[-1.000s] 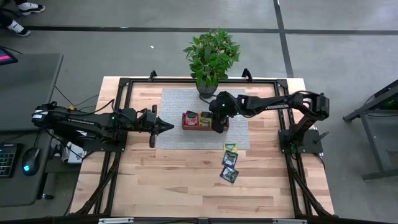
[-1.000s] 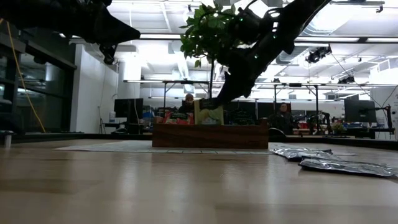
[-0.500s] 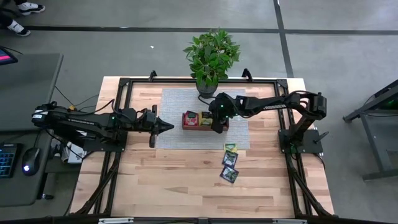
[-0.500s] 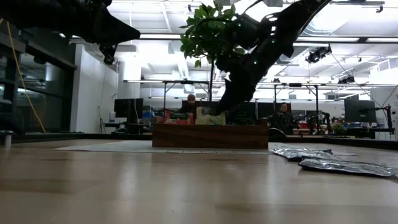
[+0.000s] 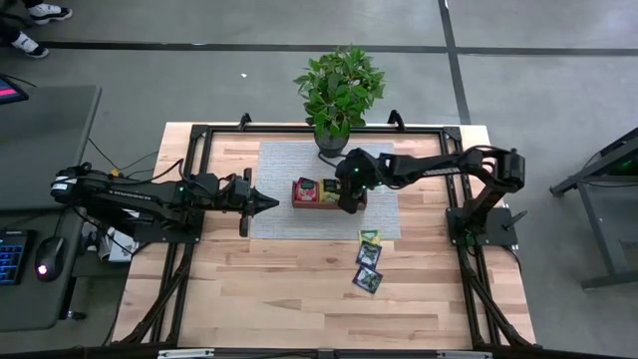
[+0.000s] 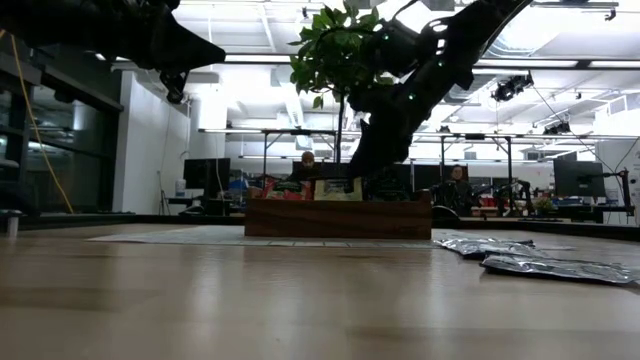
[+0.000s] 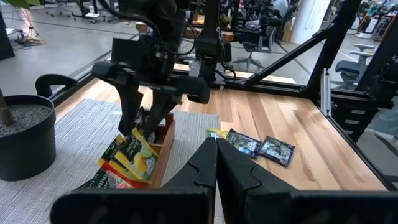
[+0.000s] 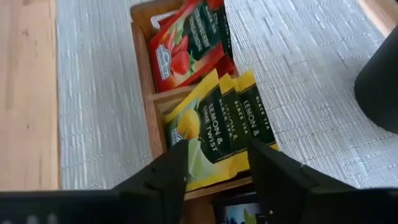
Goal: Pick & Place Tea
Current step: Put the violet tea bag into the right section of the wooden organizer
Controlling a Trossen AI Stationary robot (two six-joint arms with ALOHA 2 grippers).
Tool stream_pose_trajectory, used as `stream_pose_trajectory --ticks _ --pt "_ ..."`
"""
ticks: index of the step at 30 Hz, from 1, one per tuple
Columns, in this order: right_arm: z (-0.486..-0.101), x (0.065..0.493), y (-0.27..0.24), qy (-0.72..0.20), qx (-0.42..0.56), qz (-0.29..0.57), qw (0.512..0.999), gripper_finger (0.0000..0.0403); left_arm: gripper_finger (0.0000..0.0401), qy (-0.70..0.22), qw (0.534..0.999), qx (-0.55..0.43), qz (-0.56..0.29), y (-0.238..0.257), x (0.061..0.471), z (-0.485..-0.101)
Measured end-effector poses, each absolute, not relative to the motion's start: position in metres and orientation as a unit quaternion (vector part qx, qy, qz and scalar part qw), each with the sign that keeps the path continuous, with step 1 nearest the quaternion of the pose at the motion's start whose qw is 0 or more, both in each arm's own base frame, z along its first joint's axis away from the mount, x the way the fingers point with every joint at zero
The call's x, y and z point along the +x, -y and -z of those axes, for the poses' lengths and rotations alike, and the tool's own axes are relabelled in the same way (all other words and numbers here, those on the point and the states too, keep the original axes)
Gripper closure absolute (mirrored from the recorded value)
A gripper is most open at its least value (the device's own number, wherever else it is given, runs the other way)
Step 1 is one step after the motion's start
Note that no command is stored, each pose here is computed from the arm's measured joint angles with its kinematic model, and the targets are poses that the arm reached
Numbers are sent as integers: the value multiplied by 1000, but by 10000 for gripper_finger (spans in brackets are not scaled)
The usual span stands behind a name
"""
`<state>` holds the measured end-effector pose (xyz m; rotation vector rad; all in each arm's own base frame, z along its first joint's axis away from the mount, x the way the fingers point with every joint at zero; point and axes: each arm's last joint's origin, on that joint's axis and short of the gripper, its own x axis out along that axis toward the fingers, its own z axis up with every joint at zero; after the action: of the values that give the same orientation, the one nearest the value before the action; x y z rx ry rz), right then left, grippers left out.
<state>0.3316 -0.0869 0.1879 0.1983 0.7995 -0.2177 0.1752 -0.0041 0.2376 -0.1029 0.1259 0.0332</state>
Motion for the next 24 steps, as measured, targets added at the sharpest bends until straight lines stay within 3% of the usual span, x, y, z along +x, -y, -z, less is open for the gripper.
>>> stream_pose_trajectory --ticks 5,14,24 --pt "-202 325 85 -374 107 111 914 214 400 -64 997 -51 -15 4 175 -237" --pt "-234 298 59 -403 149 87 899 210 400 -67 996 -51 -7 5 175 -237" --pt "-212 274 -6 -518 165 77 836 210 400 -99 993 -68 -20 4 181 -227"
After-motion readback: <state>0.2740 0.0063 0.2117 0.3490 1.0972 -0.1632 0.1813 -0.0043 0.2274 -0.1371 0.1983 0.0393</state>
